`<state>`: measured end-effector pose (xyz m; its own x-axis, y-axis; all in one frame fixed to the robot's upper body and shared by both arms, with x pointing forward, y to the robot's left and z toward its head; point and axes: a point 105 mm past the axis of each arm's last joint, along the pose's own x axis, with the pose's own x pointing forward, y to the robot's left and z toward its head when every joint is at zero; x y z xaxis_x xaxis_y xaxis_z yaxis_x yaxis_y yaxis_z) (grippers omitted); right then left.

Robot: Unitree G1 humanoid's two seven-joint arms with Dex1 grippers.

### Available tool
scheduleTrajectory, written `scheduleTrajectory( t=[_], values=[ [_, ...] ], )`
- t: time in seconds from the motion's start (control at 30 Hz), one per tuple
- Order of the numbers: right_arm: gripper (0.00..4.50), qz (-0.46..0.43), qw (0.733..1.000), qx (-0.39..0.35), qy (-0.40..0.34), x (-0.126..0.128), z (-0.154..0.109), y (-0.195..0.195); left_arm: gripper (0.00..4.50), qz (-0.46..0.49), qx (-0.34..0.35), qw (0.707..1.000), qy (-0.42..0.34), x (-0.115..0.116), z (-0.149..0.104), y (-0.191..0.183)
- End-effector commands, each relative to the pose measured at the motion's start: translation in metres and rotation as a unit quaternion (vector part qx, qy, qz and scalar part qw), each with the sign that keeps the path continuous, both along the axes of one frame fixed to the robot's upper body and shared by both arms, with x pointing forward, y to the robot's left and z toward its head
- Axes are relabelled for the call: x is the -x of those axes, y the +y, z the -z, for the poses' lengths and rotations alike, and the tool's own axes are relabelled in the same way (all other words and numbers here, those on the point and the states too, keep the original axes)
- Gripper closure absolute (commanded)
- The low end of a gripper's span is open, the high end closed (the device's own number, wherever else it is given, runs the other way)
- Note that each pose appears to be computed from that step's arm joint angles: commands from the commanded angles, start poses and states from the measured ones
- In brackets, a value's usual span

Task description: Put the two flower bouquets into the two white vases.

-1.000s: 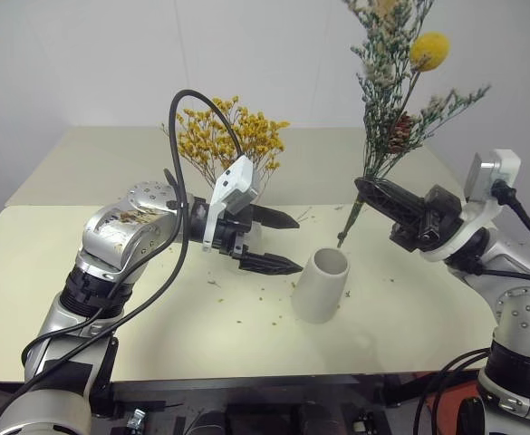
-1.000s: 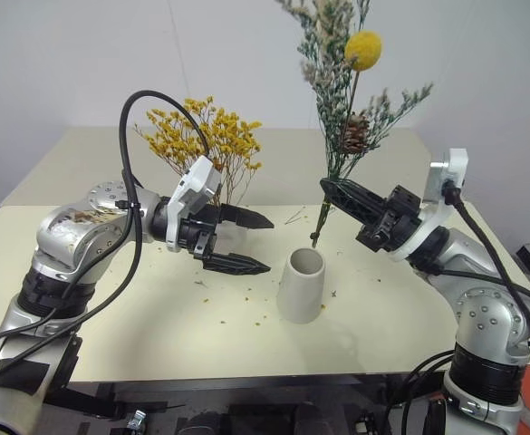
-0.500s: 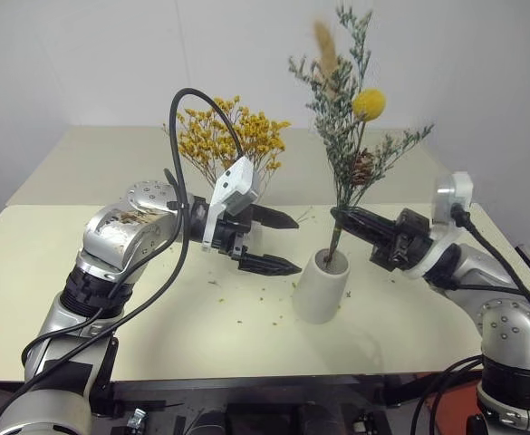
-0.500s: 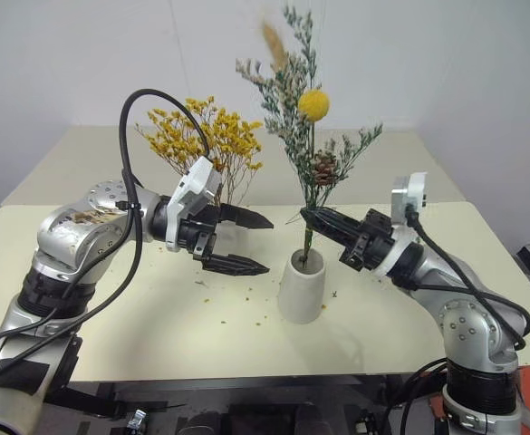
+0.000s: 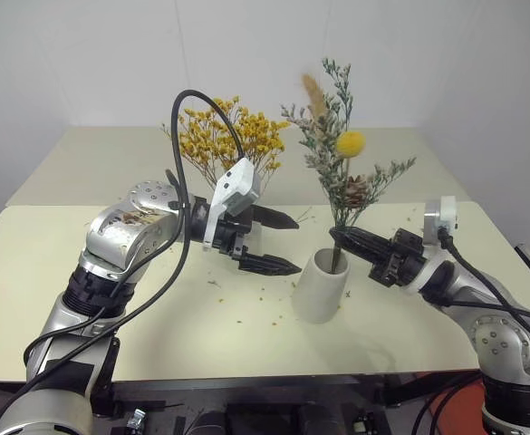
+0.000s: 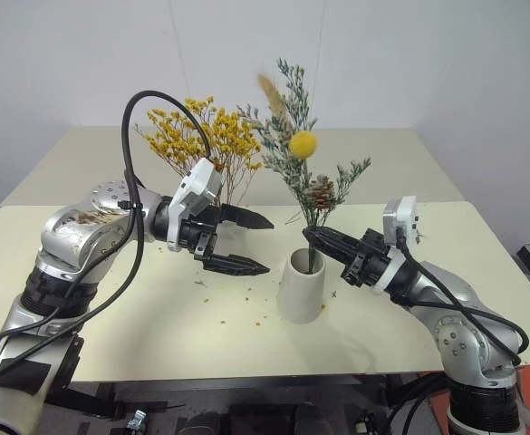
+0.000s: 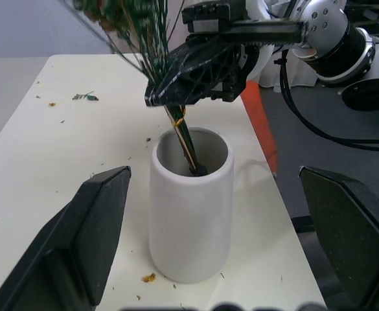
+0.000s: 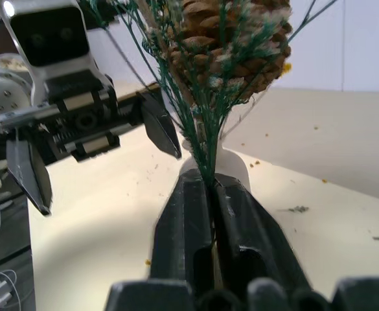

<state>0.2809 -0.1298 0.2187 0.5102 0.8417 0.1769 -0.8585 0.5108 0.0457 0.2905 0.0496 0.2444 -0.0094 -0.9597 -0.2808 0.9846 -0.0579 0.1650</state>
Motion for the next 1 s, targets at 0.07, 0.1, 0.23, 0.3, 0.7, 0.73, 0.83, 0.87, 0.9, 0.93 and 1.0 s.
scheduleTrajectory(
  t=[0.07, 0.1, 0.23, 0.3, 0.7, 0.73, 0.83, 0.87, 0.9, 0.93, 1.0],
  values=[
    [2.39, -0.020, 0.999, 0.006, -0.035, 0.011, -0.012, 0.003, 0.00, 0.011, 0.005, 1.000, -0.025, 0.002, -0.011, -0.002],
    [2.07, -0.021, 0.999, 0.008, -0.035, 0.012, -0.011, 0.003, 0.00, 0.011, 0.005, 1.000, -0.026, 0.003, -0.011, -0.002],
    [0.78, -0.019, 0.999, 0.015, -0.037, 0.014, -0.010, 0.001, 0.00, 0.011, 0.006, 1.000, -0.027, 0.003, -0.011, -0.002],
    [0.11, -0.019, 0.999, 0.021, -0.039, 0.016, -0.009, -0.001, 0.00, 0.009, 0.006, 1.000, -0.028, 0.002, -0.012, -0.002],
    [0.05, 0.011, 0.997, 0.061, -0.049, 0.024, -0.009, -0.039, 0.00, -0.011, 0.010, 0.999, -0.029, 0.004, -0.014, 0.013],
    [0.05, 0.017, 0.997, 0.064, -0.050, 0.024, -0.010, -0.043, 0.00, -0.015, 0.014, 0.999, -0.028, 0.006, -0.015, 0.017],
    [0.05, 0.028, 0.995, 0.077, -0.052, 0.024, -0.012, -0.053, 0.00, -0.035, 0.036, 0.998, -0.035, 0.009, -0.015, 0.033],
    [0.05, 0.030, 0.995, 0.082, -0.052, 0.023, -0.013, -0.056, 0.00, -0.044, 0.043, 0.997, -0.038, 0.010, -0.014, 0.040],
    [0.05, 0.031, 0.994, 0.087, -0.052, 0.024, -0.013, -0.058, 0.00, -0.052, 0.049, 0.997, -0.040, 0.010, -0.013, 0.046],
    [0.05, 0.033, 0.994, 0.091, -0.052, 0.023, -0.013, -0.060, 0.00, -0.065, 0.050, 0.996, -0.042, 0.010, -0.011, 0.053],
    [0.05, 0.034, 0.993, 0.101, -0.051, 0.023, -0.014, -0.064, 0.00, -0.099, 0.047, 0.993, -0.047, 0.008, -0.004, 0.069]
  ],
)
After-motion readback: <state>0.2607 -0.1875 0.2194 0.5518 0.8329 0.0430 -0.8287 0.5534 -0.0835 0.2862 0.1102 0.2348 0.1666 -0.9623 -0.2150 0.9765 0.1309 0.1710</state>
